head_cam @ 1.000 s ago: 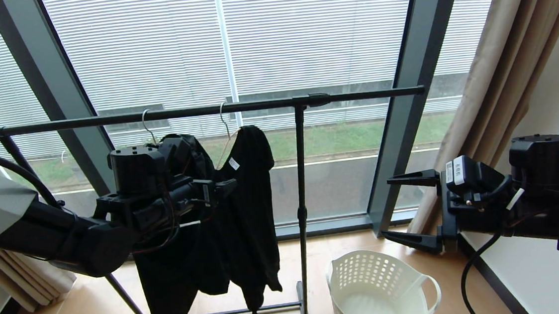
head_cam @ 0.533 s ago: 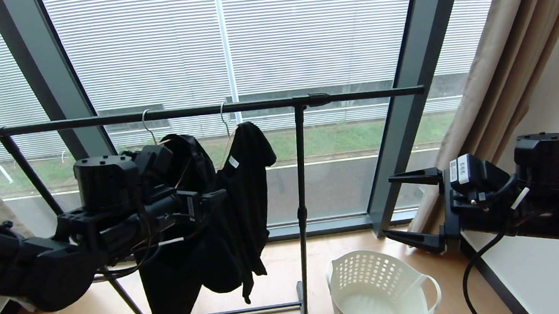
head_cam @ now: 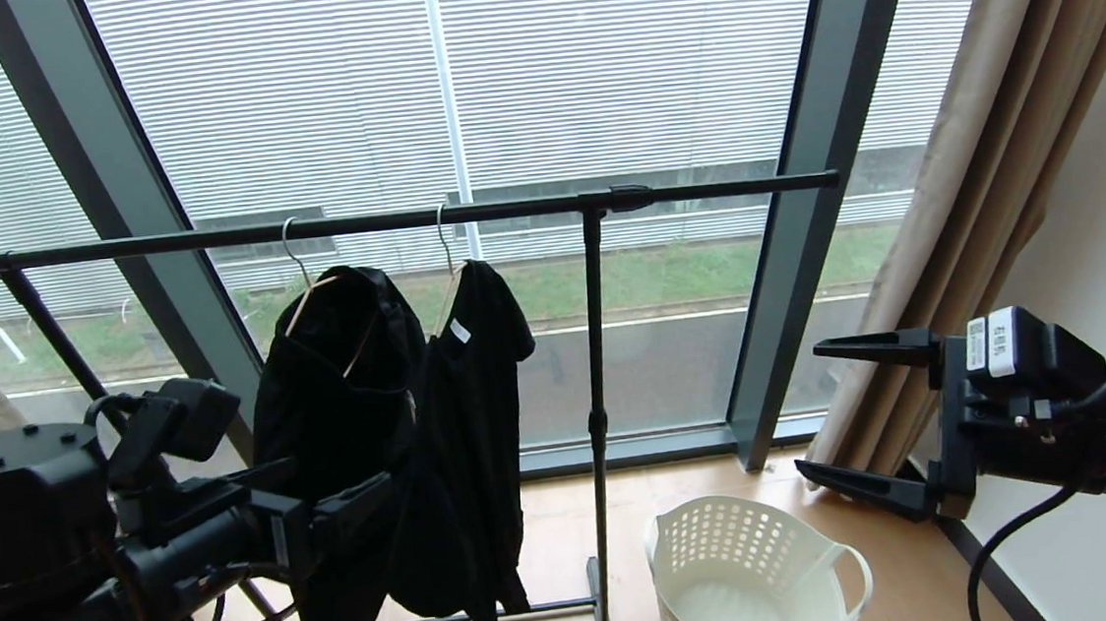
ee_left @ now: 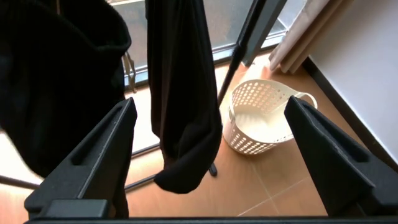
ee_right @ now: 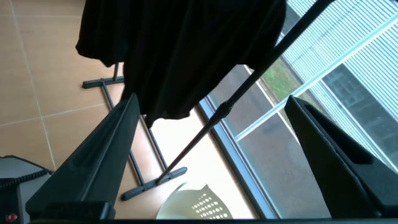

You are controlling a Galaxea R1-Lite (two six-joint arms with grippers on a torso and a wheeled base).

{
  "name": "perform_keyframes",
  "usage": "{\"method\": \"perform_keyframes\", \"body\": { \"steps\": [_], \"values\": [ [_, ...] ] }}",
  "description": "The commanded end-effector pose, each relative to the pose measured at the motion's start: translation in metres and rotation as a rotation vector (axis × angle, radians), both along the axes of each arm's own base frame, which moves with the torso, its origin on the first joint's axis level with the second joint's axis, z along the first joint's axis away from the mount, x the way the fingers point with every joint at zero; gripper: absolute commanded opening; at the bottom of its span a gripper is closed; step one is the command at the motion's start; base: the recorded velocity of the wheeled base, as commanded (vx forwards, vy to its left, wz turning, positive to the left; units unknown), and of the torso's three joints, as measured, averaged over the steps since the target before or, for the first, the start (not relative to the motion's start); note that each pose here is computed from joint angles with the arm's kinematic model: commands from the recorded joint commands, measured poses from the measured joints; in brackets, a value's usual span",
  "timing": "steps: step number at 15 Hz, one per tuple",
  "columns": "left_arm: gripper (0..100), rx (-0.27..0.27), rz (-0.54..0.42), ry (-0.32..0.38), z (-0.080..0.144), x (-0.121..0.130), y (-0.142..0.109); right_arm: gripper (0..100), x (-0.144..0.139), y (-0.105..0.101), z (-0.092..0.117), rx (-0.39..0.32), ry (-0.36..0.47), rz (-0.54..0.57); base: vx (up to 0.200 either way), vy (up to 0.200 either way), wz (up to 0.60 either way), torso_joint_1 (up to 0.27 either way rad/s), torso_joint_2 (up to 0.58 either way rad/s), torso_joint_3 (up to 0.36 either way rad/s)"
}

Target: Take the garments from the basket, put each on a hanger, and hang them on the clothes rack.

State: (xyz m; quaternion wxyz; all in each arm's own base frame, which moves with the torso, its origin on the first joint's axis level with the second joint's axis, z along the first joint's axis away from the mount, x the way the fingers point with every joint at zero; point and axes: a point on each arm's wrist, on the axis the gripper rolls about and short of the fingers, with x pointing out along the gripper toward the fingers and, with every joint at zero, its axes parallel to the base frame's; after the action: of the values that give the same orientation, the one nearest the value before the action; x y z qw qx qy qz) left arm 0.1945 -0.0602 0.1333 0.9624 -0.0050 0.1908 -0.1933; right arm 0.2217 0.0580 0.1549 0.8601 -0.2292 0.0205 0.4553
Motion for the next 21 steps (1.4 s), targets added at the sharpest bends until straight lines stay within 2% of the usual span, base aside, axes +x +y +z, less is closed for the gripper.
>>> {"method": "perform_keyframes", "body": {
  "steps": [1,5,8,11,15,16,21],
  "values": [
    [100,-0.007,-0.001,-0.033,0.001,-0.033,0.010,100,-0.025,-0.005,0.005,0.001,-0.036,-0.020,0.000,0.000,0.00,0.000,0.00,0.000],
    [100,0.014,-0.011,-0.050,-0.011,-0.071,0.021,100,-0.065,-0.017,-0.013,-0.042,-0.001,-0.144,0.000,0.000,0.00,0.000,0.00,0.000],
    [100,0.012,-0.010,-0.068,-0.016,-0.089,0.026,100,-0.093,-0.033,-0.030,-0.061,0.038,-0.296,0.000,0.000,0.00,0.000,0.00,0.000],
    [100,-0.004,-0.005,-0.138,-0.012,-0.104,0.031,100,-0.117,-0.040,-0.029,0.088,0.105,-0.466,0.000,0.000,0.00,0.000,0.00,0.000],
    [100,0.041,0.011,-0.103,-0.018,-0.121,0.037,100,-0.137,-0.044,-0.035,0.125,0.090,-0.592,0.000,0.000,0.00,0.000,0.00,0.000],
    [100,0.056,0.007,-0.120,-0.019,-0.129,0.039,100,-0.148,-0.046,-0.035,0.159,0.106,-0.641,0.000,0.000,0.00,0.000,0.00,0.000],
    [100,0.065,0.004,-0.108,-0.031,-0.160,0.048,100,-0.191,-0.051,-0.047,0.176,0.078,-0.671,0.000,0.000,0.00,0.000,0.00,0.000]
  ]
}}
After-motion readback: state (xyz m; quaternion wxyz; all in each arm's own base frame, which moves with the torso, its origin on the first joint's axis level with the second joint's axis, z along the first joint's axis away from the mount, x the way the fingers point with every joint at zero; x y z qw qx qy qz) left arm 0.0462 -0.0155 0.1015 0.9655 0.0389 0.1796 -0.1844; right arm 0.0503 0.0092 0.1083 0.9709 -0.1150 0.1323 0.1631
